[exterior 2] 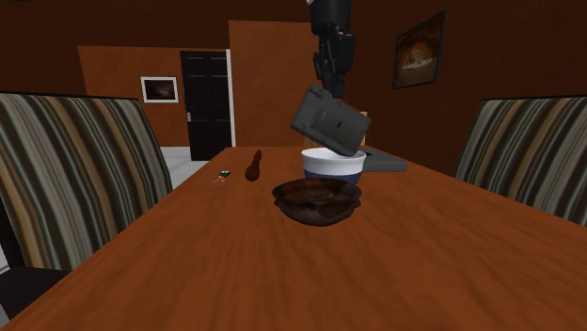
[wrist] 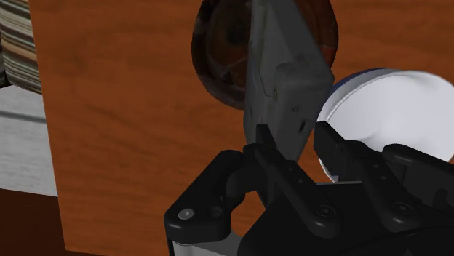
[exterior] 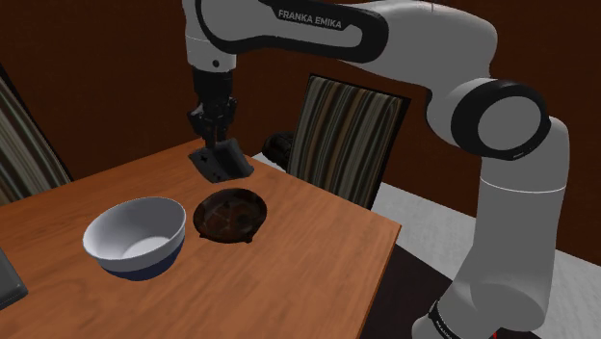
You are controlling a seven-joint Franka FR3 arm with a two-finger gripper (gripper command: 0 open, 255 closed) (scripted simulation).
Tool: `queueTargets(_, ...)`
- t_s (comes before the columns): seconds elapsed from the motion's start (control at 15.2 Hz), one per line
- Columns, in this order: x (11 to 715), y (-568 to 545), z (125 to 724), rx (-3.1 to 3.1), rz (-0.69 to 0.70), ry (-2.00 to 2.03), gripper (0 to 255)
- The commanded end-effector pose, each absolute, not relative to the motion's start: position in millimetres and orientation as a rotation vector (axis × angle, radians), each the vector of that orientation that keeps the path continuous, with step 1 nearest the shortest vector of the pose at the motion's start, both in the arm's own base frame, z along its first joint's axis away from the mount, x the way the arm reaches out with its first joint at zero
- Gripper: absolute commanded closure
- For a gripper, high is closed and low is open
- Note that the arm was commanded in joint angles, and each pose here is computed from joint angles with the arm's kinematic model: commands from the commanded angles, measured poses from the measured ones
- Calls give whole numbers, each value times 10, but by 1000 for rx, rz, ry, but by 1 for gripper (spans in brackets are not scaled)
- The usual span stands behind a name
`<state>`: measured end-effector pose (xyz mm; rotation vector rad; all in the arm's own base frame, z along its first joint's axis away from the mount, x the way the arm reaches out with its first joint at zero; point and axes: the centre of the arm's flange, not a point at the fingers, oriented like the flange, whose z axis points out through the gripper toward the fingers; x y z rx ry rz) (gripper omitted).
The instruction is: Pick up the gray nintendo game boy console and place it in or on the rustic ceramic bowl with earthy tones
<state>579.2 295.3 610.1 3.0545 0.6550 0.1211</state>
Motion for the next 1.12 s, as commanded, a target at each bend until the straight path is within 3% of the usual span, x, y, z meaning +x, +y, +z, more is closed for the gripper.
queueTargets(0.0,5788,2943,5993,3055,123,655,255)
queueTargets(0.59,5788,2943,5517,3055,123,655,255)
queueTargets(1.06,5788,2943,5498,3055,123,655,255)
